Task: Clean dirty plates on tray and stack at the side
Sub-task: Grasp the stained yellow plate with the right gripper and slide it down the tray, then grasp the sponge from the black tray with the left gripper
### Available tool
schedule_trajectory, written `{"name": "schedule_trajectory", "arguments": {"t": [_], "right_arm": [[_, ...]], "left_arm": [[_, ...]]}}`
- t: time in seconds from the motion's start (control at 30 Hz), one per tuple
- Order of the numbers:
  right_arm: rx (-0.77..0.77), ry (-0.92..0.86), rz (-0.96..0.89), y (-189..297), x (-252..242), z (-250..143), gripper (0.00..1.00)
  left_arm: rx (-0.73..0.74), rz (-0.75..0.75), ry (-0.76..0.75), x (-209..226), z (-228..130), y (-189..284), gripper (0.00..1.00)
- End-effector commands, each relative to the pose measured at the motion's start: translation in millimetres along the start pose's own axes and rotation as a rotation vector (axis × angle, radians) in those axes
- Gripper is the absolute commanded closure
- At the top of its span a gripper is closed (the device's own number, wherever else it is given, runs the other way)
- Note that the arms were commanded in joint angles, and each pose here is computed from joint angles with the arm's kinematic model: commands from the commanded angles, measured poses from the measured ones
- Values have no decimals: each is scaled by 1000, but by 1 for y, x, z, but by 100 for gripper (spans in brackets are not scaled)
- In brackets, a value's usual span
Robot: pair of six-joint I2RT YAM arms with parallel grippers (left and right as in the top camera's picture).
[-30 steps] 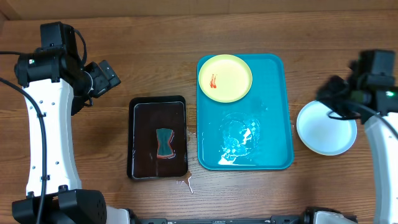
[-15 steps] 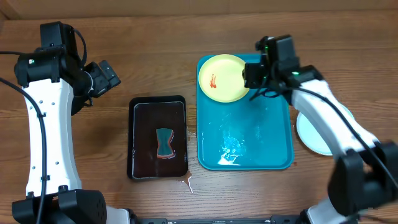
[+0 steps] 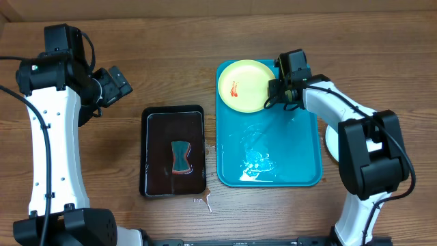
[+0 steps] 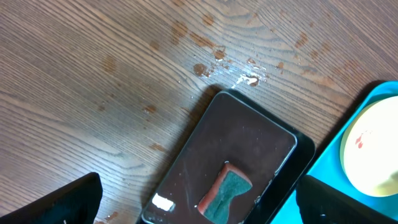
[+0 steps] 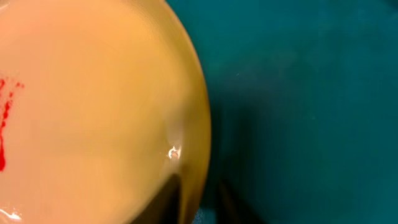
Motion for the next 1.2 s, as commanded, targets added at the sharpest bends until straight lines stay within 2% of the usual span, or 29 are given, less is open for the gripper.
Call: {"name": "schedule_trajectory", "arguments": {"t": [0.0, 0.17, 0.37, 0.47, 0.57, 0.73, 0.83, 1.0, 1.1, 1.13, 1.17], "right_arm": [[1, 2, 13, 2, 3, 2, 96], [-28, -4, 18, 40, 4, 12, 96], [-136, -128, 5, 131, 0, 26, 96], [-132, -188, 4, 170, -2, 14, 96], [-56, -241, -21, 189, -6, -10, 96], [170, -304, -112, 173, -21, -68, 96], [231, -339, -130, 146, -28, -98, 96], [212, -347, -46, 102, -27, -128, 96], [171, -342, -39, 93, -29, -128, 96], [167, -318, -35, 94, -28, -126, 90], [163, -291, -31, 96, -28, -124, 77]], "left_arm": [[-19, 1, -17, 1, 3, 4, 0], [-19, 1, -17, 1, 3, 4, 0], [-19, 1, -17, 1, 3, 4, 0], [-19, 1, -17, 1, 3, 4, 0], [-19, 1, -17, 1, 3, 4, 0], [-19, 1, -17, 1, 3, 4, 0], [-19, 1, -17, 1, 3, 4, 0], [-19, 1, -17, 1, 3, 4, 0], [-14, -9, -13, -1, 3, 4, 0], [-10, -17, -12, -2, 2, 4, 0], [3, -33, -12, -4, 0, 4, 0]]}}
Point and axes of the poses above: each gripper's point midway between its finger pads, its own y axis back along the fingers, its own x axis along the line the jaws close on, z = x × y, the point moved 3 cm from there along y, back along the fingers, and after that the axes turned 3 degrees about -y, right-handed, at the moved point
